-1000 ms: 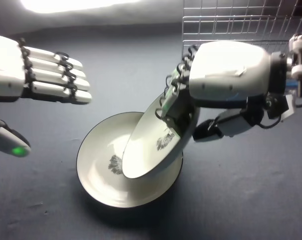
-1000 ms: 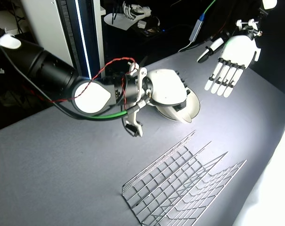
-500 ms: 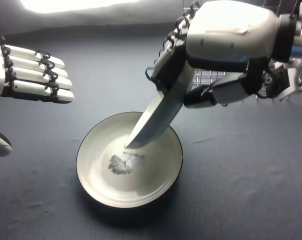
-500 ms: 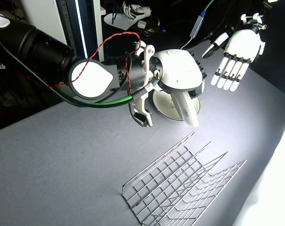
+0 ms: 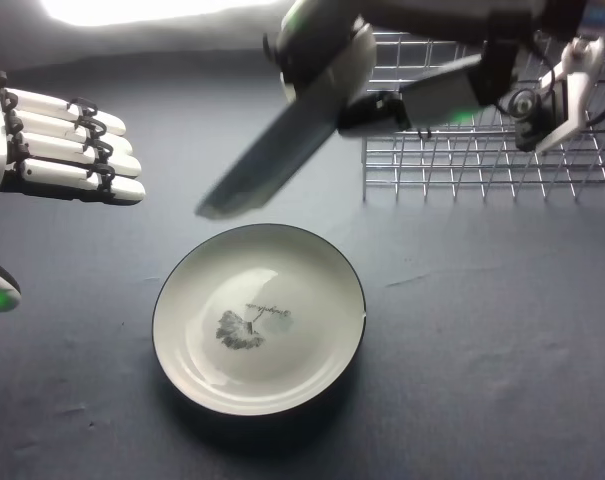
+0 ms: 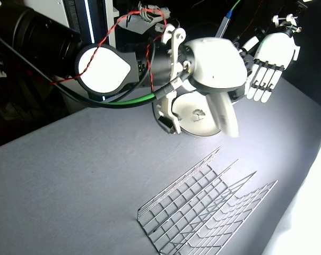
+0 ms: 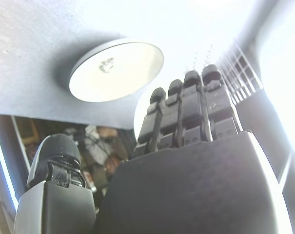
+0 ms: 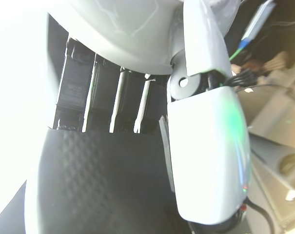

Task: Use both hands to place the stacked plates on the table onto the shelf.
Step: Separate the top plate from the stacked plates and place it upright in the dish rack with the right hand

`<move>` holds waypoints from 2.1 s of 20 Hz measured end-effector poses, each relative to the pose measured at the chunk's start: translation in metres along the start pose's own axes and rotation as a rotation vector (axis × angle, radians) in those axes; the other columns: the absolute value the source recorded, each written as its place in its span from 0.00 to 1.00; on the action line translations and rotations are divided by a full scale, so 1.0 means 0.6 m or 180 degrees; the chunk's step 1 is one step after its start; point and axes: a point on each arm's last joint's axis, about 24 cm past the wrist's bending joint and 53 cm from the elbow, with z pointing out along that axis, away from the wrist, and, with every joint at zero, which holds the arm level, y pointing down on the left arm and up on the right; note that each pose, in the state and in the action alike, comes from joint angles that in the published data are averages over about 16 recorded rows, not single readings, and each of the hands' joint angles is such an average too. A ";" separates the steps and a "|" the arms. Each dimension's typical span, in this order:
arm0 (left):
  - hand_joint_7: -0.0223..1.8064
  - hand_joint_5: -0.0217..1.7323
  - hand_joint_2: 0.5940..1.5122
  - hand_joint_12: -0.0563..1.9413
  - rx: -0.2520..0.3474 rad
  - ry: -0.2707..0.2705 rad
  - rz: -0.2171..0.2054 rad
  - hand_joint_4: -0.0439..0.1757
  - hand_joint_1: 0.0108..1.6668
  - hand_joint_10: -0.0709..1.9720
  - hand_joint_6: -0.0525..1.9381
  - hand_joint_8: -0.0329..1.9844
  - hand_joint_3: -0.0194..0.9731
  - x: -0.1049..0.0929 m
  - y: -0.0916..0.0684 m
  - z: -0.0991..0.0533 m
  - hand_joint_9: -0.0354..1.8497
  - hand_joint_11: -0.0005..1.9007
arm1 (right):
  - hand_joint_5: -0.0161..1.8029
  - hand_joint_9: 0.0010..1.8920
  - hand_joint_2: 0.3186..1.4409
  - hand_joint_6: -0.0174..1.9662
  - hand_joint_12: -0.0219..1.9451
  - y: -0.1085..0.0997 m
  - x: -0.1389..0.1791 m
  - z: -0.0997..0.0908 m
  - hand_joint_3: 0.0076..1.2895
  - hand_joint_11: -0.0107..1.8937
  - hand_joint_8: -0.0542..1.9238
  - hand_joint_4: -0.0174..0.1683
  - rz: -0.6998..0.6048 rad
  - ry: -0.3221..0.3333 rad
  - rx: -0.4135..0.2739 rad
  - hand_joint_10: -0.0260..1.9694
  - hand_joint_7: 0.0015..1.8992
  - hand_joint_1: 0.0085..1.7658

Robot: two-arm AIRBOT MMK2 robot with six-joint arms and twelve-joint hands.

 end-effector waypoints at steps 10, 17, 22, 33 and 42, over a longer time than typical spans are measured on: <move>0.02 0.02 0.60 0.04 -0.0001 -0.0010 0.0007 0.19 0.00 0.04 0.03 0.02 0.04 -0.002 0.001 0.000 0.03 0.01 | 0.53 0.52 0.61 0.47 0.61 -0.037 -0.071 0.010 0.00 0.48 0.43 0.05 0.0992 -0.0436 0.0439 0.56 0.56 0.78; 0.02 0.02 0.60 0.04 -0.0008 -0.0020 0.0017 0.19 0.00 0.04 0.03 0.02 0.04 -0.005 0.003 -0.001 0.03 0.01 | 0.53 0.53 0.61 0.47 0.61 -0.063 -0.101 0.008 0.00 0.49 0.43 0.05 0.1752 -0.0652 0.0660 0.54 0.57 0.78; 0.02 0.02 0.60 0.04 -0.0046 -0.0011 0.0035 0.19 0.00 0.04 0.03 0.02 0.04 -0.005 0.010 -0.002 0.03 0.01 | 0.53 0.53 0.61 0.47 0.59 -0.078 -0.120 0.002 0.00 0.49 0.42 0.05 0.2136 -0.0766 0.0755 0.54 0.57 0.79; 0.02 0.02 0.61 0.04 -0.0178 0.0041 0.0117 0.19 0.00 0.04 0.03 0.02 0.04 0.001 0.032 -0.007 0.03 0.01 | 0.53 0.54 0.61 0.45 0.55 -0.110 -0.154 -0.026 0.00 0.51 0.37 0.05 0.2332 -0.0947 0.0889 0.51 0.59 0.79; 0.02 0.02 0.61 0.04 -0.0210 0.0062 0.0151 0.19 0.00 0.04 0.03 0.02 0.04 0.004 0.037 -0.008 0.03 0.01 | 0.54 0.55 0.61 0.44 0.54 -0.145 -0.183 -0.056 0.00 0.51 0.35 0.05 0.2221 -0.1095 0.1006 0.50 0.60 0.79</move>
